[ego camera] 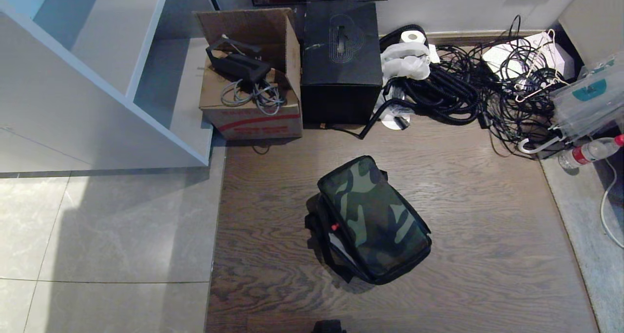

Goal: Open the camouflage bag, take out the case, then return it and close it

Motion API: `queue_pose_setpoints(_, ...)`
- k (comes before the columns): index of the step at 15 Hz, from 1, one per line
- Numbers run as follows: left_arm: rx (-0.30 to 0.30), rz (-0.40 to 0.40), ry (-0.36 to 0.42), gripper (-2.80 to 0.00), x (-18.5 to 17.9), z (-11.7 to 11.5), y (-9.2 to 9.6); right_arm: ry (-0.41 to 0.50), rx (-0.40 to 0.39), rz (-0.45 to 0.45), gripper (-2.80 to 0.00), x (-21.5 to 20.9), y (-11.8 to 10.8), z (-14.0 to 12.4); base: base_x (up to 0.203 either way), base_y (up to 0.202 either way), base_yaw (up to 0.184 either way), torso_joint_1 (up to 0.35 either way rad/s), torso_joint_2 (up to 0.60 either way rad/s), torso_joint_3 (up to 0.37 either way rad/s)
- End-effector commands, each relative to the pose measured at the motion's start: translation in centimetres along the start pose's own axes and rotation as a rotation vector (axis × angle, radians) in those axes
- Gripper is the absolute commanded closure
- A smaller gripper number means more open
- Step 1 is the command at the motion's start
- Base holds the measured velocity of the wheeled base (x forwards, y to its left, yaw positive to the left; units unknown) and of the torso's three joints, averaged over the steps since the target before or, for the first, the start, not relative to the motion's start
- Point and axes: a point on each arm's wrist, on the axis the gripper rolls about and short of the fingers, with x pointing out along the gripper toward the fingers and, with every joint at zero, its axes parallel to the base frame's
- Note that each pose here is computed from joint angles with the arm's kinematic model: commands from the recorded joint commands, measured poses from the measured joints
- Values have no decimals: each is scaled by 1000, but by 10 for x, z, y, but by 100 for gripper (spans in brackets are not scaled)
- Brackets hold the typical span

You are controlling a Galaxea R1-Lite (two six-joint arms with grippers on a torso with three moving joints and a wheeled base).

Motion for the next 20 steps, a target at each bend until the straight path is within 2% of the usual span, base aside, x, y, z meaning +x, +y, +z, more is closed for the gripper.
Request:
queue_pose_setpoints(1, -2, 0, 0, 0, 0, 0, 0, 42, -1, 2, 0, 2, 1, -11, 0, 0, 0, 2, -2, 207)
queue_pose_setpoints(20, -3, 0, 0, 0, 0, 0, 0, 42, -1, 2, 0, 2, 1, -11, 0, 0, 0, 2, 1, 203)
